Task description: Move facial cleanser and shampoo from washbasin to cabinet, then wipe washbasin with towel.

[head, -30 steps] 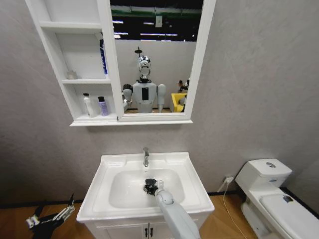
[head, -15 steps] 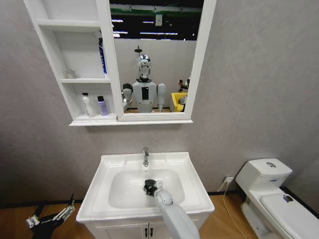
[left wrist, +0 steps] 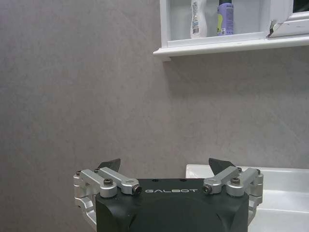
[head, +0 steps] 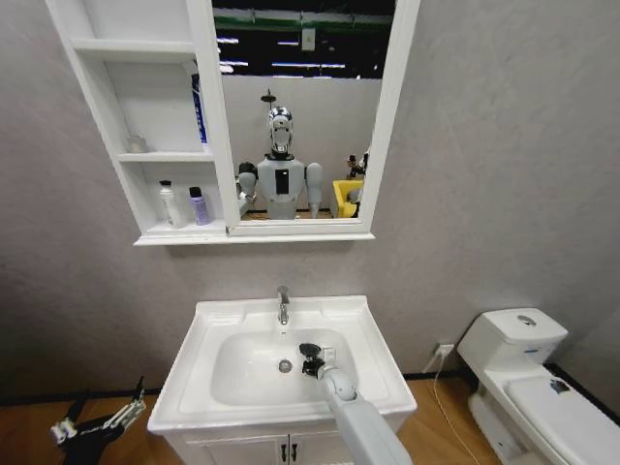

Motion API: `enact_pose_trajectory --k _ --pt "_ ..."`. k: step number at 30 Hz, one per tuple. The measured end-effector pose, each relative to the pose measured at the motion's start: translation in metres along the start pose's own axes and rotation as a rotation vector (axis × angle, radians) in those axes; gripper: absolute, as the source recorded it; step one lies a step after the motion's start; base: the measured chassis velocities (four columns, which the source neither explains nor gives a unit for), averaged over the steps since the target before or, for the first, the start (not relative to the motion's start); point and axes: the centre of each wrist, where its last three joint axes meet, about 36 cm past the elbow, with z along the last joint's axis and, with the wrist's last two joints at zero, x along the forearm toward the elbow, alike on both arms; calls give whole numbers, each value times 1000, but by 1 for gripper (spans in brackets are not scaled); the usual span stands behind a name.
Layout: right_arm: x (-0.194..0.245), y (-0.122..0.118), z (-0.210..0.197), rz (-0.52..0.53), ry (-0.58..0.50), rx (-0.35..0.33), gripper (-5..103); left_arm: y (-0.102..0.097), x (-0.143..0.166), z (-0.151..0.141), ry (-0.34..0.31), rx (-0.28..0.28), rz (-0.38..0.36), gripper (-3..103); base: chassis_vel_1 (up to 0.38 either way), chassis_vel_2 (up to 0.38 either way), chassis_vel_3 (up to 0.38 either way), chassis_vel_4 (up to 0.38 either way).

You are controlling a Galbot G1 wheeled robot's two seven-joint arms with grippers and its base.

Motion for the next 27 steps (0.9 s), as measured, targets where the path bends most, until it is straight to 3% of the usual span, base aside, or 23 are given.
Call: enact_pose_trajectory --k 5,10,16,18,20,21,23,27 --pt "5 -2 4 14 -30 30 9 0 0 0 0 0 0 100 0 0 0 0" --pt "37 -2 -2 18 -144 107 9 0 0 0 0 0 0 100 0 0 0 0" --pt "71 8 -3 46 -138 76 9 0 0 0 0 0 0 100 0 0 0 0" --pt "90 11 0 4 -113 38 9 0 0 0 0 0 0 100 0 0 0 0" --pt "103 -2 1 -129 -130 15 9 0 0 0 0 0 0 100 0 0 0 0" --pt "103 -2 1 -129 -130 15 9 0 0 0 0 0 0 100 0 0 0 0" --pt "106 -23 6 -241 -166 58 9 0 0 0 0 0 0 100 0 0 0 0" --pt "110 -30 14 -232 -140 66 9 0 0 0 0 0 0 100 0 0 0 0"
